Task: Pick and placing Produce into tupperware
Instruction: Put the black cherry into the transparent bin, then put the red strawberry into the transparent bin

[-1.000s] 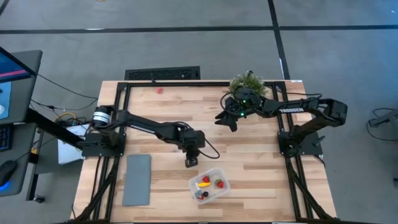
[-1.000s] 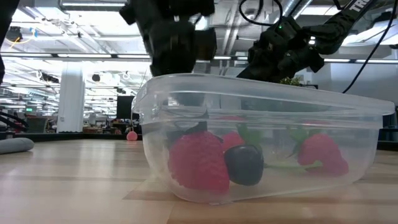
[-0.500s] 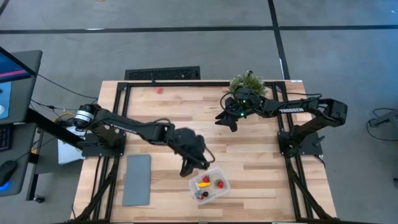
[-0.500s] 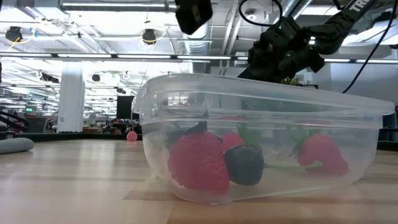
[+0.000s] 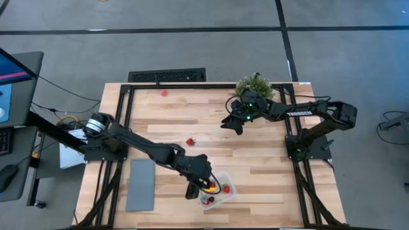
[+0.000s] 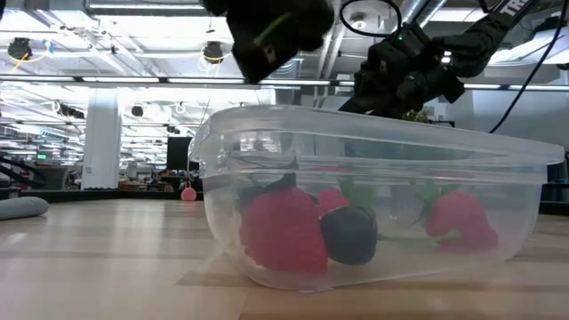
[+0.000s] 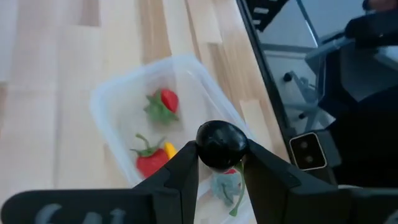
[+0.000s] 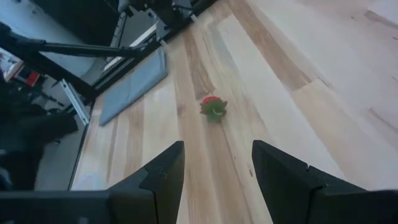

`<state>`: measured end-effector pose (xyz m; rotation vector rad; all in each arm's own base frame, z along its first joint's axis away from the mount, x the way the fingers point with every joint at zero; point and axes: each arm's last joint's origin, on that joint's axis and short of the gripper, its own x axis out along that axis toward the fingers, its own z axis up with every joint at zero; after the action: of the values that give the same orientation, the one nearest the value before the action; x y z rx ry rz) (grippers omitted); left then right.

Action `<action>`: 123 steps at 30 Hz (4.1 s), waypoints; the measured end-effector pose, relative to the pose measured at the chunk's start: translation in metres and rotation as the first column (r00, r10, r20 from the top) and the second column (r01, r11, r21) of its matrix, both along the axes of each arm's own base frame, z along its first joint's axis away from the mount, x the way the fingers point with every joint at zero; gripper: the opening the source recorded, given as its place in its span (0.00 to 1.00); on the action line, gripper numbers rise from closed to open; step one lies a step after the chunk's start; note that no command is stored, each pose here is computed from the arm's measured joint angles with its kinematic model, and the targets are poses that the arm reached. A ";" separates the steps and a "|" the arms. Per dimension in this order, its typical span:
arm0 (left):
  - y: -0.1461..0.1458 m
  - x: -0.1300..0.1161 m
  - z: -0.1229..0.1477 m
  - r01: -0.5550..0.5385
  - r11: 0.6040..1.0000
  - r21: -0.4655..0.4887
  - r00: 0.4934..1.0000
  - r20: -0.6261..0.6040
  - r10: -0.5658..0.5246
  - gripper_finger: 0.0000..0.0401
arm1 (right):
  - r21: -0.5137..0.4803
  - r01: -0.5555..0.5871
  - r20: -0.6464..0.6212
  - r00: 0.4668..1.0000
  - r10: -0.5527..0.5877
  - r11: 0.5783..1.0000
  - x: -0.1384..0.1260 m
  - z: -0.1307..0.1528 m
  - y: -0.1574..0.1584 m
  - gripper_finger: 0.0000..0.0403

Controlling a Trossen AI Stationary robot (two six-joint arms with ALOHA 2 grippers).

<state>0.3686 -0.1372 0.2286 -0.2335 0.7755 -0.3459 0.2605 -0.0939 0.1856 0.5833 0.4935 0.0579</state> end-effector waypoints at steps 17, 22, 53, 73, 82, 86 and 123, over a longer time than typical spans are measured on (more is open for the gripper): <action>-0.018 0.009 -0.081 -0.037 0.998 0.055 0.965 -0.258 0.050 0.24 | -0.022 -0.022 -0.019 1.000 0.021 1.000 0.008 -0.001 0.024 0.53; -0.017 0.008 -0.081 -0.034 0.998 0.054 0.963 -0.265 0.047 0.24 | -0.023 -0.024 -0.018 1.000 0.023 0.999 0.008 -0.001 0.024 0.53; 0.006 0.020 -0.047 0.043 0.981 0.191 0.930 -0.367 0.031 0.51 | -0.029 -0.026 -0.020 0.999 0.026 0.999 0.008 -0.001 0.024 0.53; 0.051 0.023 0.027 0.047 0.884 0.465 0.889 -0.423 0.175 0.51 | -0.041 -0.064 -0.130 0.990 0.058 0.997 0.002 -0.011 0.026 0.53; 0.116 0.024 0.010 -0.087 0.919 0.384 0.832 -0.479 0.279 0.51 | -0.127 -0.082 -0.151 0.987 0.063 0.988 0.000 -0.013 0.025 0.53; 0.137 0.018 -0.002 -0.151 0.953 0.263 0.861 -0.438 0.257 0.51 | -0.178 -0.039 -0.154 0.988 0.012 0.983 -0.001 -0.013 0.020 0.53; 0.186 -0.060 -0.057 -0.267 0.934 0.239 0.882 -0.329 0.336 0.51 | -0.213 0.113 -0.055 0.990 -0.127 0.970 -0.007 -0.005 -0.016 0.53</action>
<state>0.3084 0.0489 0.1716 -0.2406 1.1167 0.0755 0.2535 -0.1099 0.1804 0.4076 0.5222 -0.1288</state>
